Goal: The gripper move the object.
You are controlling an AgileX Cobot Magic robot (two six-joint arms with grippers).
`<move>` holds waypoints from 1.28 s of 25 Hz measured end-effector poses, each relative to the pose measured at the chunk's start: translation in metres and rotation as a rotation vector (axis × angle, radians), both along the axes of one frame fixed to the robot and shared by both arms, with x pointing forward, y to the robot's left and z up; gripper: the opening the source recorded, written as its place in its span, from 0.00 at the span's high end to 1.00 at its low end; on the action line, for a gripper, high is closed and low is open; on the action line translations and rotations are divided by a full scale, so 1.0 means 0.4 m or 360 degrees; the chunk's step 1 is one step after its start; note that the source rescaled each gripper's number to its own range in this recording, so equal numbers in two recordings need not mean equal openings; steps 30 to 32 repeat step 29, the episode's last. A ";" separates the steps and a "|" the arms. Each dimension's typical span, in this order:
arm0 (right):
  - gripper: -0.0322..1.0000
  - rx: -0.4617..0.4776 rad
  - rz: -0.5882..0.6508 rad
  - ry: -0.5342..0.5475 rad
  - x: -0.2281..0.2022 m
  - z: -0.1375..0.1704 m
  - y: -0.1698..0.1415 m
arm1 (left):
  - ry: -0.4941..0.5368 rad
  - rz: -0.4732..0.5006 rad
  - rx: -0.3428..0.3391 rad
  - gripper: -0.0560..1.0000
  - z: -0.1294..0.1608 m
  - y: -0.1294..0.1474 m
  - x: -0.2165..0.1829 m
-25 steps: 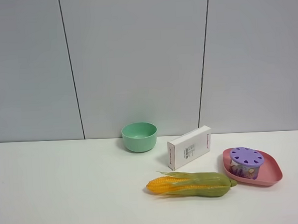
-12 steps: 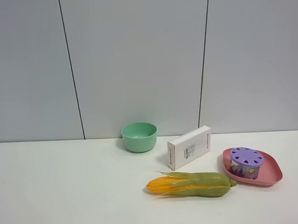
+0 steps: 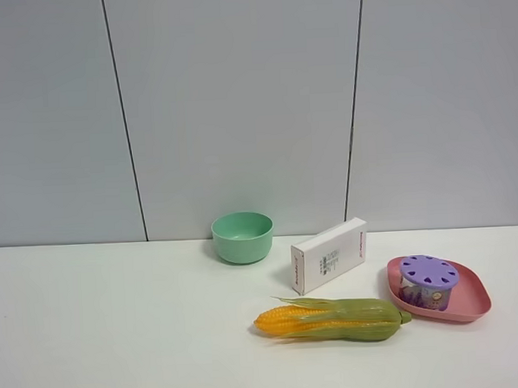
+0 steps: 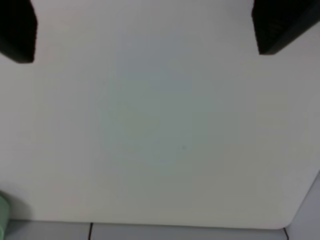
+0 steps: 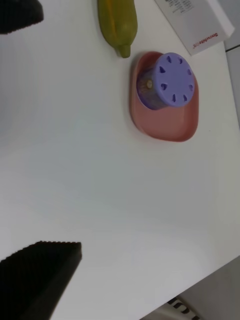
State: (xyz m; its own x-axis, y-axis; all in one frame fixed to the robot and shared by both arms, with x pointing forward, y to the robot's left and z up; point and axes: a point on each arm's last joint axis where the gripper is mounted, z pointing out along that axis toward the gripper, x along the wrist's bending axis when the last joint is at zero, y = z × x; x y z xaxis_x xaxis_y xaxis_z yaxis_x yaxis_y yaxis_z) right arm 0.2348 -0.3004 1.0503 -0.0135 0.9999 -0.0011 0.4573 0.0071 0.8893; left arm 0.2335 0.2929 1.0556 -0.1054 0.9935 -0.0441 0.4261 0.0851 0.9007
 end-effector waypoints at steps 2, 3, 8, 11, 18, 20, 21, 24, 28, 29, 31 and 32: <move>0.00 0.0000 0.0000 0.0000 0.000 0.000 0.000 | -0.0001 0.0009 -0.0003 0.47 0.000 0.001 -0.001; 0.00 0.0000 0.0000 0.0000 0.000 0.000 0.000 | -0.0001 0.0010 -0.0004 0.47 0.000 0.001 -0.001; 0.00 0.0000 0.0000 0.0000 0.000 0.000 0.000 | -0.0001 0.0025 -0.0010 0.47 0.000 0.003 -0.001; 0.00 0.0000 0.0000 0.0000 0.000 0.000 0.000 | 0.0000 0.0040 -0.0006 0.47 0.000 0.005 -0.001; 0.00 0.0000 0.0000 0.0000 0.000 0.000 0.000 | 0.0002 0.0059 -0.0005 0.47 0.000 0.007 -0.001; 0.00 0.0000 0.0000 0.0000 0.000 0.000 0.000 | 0.0002 0.0043 -0.0004 0.47 0.000 0.008 -0.002; 0.00 0.0000 0.0000 0.0000 0.000 0.000 0.000 | 0.0002 0.0034 -0.0004 0.47 0.000 0.008 -0.002; 0.00 0.0000 0.0000 0.0000 0.000 0.000 0.000 | 0.0002 0.0021 -0.0004 0.47 0.000 0.008 -0.002; 0.00 0.0000 0.0000 0.0000 0.000 0.000 0.000 | 0.0002 0.0018 -0.0004 0.47 0.000 0.008 -0.002; 0.00 0.0000 0.0000 0.0000 0.000 0.000 0.000 | 0.0002 0.0018 -0.0004 0.47 0.000 0.008 -0.002; 0.00 0.0000 0.0000 0.0000 0.000 0.000 0.000 | 0.0002 0.0018 -0.0004 0.47 0.000 0.008 -0.002; 0.00 0.0000 0.0000 0.0000 0.000 0.000 0.000 | 0.0002 0.0018 -0.0004 0.47 0.000 0.008 -0.002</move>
